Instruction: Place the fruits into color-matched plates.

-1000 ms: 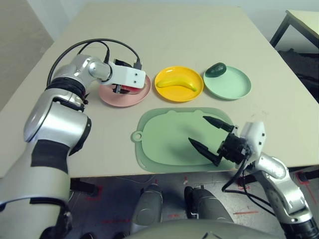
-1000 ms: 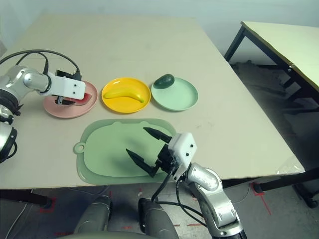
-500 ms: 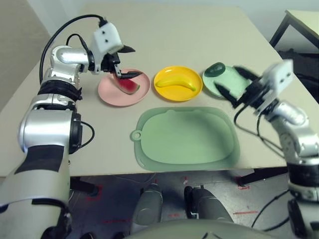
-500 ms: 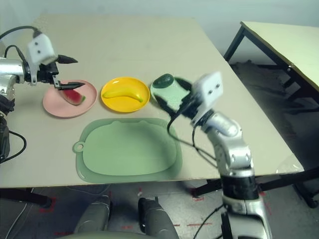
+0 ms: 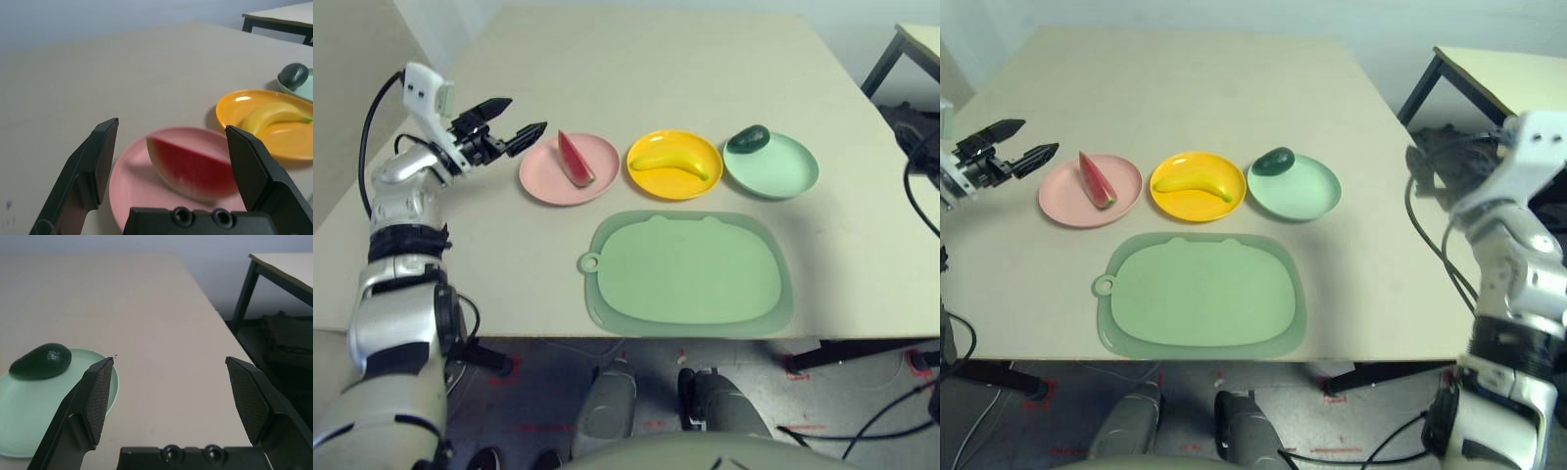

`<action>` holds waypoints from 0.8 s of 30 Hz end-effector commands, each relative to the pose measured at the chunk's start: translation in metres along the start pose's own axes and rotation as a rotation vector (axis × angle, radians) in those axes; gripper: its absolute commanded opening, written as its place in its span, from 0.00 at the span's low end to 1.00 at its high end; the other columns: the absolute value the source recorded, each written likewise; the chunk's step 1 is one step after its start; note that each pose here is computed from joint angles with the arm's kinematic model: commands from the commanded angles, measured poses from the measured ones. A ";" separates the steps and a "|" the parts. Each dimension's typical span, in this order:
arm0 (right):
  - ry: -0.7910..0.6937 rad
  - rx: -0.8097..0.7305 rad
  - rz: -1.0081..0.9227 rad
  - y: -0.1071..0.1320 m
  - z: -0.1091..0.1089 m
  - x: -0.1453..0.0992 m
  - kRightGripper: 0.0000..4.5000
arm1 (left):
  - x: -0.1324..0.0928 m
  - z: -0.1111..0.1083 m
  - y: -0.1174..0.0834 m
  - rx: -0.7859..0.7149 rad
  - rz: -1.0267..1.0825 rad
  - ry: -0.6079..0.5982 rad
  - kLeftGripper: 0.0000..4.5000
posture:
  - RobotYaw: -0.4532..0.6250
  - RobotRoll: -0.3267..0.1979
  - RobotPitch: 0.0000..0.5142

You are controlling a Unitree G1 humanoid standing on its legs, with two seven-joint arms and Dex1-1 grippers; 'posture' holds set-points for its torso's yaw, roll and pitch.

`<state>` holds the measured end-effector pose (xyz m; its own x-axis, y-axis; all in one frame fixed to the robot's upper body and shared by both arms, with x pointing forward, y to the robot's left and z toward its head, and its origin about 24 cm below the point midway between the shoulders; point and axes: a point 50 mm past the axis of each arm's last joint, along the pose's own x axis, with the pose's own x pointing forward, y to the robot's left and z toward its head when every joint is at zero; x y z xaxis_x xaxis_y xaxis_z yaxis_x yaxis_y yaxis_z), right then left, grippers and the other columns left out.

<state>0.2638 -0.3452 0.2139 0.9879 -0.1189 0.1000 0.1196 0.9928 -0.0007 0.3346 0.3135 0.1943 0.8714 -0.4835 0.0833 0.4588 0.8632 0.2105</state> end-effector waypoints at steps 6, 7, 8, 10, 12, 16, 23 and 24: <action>-0.247 0.008 0.075 0.015 0.080 -0.050 1.00 | -0.017 -0.002 -0.010 -0.052 0.040 0.014 0.99 | 0.63 0.62 0.33; -0.202 0.029 0.110 0.015 0.074 -0.056 1.00 | -0.015 -0.003 -0.011 -0.054 0.037 0.017 0.99 | 0.62 0.62 0.33; -0.135 0.046 0.162 0.017 0.065 -0.063 1.00 | -0.014 -0.004 -0.013 -0.054 0.034 0.020 0.99 | 0.62 0.62 0.33; -0.028 0.078 0.247 0.025 0.049 -0.079 1.00 | -0.014 -0.004 -0.013 -0.056 0.033 0.022 0.99 | 0.62 0.62 0.34; 0.050 0.177 0.329 0.037 0.030 -0.096 1.00 | -0.014 -0.005 -0.015 -0.064 0.031 0.023 0.99 | 0.61 0.62 0.34; 0.169 0.261 0.401 0.066 -0.004 -0.118 1.00 | -0.015 -0.010 -0.017 -0.078 0.029 0.030 0.99 | 0.61 0.62 0.34; -0.024 0.047 0.219 0.060 -0.057 -0.122 1.00 | -0.020 -0.019 -0.024 -0.099 0.026 0.026 0.99 | 0.62 0.62 0.33; -0.055 0.009 0.199 0.057 -0.065 -0.122 1.00 | -0.023 -0.022 -0.025 -0.104 0.031 0.031 0.99 | 0.62 0.62 0.33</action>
<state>0.1563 -0.2684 0.1473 0.9870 0.1113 0.1158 -0.1226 0.9879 0.0954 0.3109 0.3067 0.1729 0.8887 -0.4544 0.0616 0.4454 0.8873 0.1198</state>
